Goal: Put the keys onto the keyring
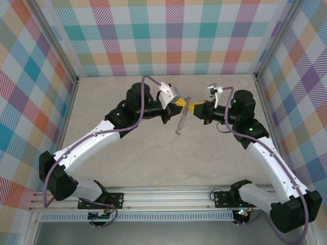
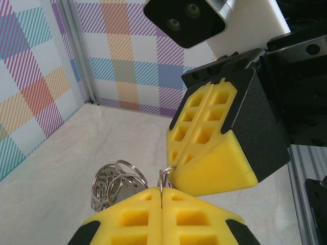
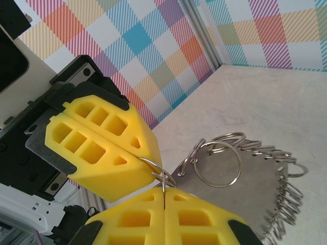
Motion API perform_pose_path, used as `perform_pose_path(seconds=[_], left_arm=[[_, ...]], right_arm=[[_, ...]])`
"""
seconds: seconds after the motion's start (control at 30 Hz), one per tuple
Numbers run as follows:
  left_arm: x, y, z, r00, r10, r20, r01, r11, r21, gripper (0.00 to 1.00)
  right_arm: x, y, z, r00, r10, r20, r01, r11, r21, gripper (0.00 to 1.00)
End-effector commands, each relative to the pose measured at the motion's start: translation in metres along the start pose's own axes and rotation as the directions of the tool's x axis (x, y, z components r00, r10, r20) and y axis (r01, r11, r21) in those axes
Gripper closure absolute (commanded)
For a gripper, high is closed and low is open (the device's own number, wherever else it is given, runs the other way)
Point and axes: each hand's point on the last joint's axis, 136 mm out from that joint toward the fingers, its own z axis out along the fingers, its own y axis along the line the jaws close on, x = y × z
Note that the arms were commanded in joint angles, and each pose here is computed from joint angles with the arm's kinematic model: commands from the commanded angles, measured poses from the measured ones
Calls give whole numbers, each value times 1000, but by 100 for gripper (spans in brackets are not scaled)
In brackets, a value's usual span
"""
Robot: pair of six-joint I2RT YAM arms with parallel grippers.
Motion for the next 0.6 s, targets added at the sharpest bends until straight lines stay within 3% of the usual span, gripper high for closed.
perform_pose_path(seconds=[0.0,0.57], left_arm=[[-33,-12,-12,993,60,100,-62,998,16,100],[-34,-16,-12,993,60,102,-64,997,36,100]], right_arm=[[-13,20,-11,997,-70,27,71,997,-35,100],[-25,10,-4,996,-78,40,79,997,-4,100]])
